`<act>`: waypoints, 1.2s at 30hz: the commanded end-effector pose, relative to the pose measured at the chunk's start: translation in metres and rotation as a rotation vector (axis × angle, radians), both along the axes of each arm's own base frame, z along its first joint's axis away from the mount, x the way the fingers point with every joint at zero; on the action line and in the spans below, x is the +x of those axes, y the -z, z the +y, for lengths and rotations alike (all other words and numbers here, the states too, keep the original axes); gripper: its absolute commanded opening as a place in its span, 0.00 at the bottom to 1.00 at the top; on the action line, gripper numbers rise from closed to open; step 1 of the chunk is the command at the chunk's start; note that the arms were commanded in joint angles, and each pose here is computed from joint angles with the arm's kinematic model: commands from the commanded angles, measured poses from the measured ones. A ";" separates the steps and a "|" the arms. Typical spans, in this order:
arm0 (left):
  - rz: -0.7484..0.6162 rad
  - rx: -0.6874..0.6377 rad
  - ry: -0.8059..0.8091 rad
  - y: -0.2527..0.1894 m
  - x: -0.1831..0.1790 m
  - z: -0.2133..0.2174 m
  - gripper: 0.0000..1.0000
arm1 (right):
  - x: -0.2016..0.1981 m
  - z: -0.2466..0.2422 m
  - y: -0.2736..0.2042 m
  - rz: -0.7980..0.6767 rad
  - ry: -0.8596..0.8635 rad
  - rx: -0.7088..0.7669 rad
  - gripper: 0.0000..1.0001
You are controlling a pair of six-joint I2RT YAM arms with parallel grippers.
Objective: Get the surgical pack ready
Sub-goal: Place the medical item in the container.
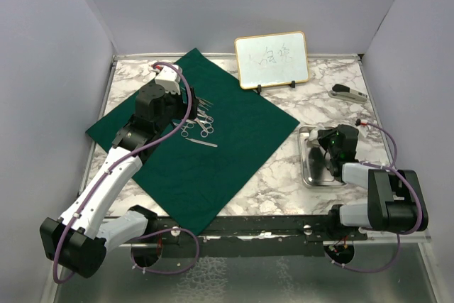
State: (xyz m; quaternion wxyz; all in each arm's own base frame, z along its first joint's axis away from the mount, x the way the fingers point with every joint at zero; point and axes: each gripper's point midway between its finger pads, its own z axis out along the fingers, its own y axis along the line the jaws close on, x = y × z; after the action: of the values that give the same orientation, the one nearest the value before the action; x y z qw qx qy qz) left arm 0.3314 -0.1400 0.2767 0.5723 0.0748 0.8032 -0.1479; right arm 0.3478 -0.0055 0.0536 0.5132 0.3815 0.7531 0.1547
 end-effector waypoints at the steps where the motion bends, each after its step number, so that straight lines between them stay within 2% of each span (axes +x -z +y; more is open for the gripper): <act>1: -0.021 -0.005 0.032 -0.003 0.000 -0.006 0.75 | 0.001 -0.013 -0.002 -0.014 0.066 -0.018 0.01; 31: -0.022 -0.006 0.045 -0.003 -0.003 -0.008 0.75 | -0.003 -0.027 0.018 0.127 0.182 0.031 0.01; 36: -0.024 -0.008 0.049 -0.003 -0.003 -0.009 0.75 | -0.006 -0.030 0.022 0.163 0.211 0.037 0.06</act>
State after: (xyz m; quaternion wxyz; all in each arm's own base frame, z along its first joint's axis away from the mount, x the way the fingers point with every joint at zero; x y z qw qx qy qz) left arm 0.3298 -0.1436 0.2745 0.5698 0.0821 0.8034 -0.1523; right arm 0.3433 -0.0229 0.0318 0.4632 0.4514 0.7546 0.1107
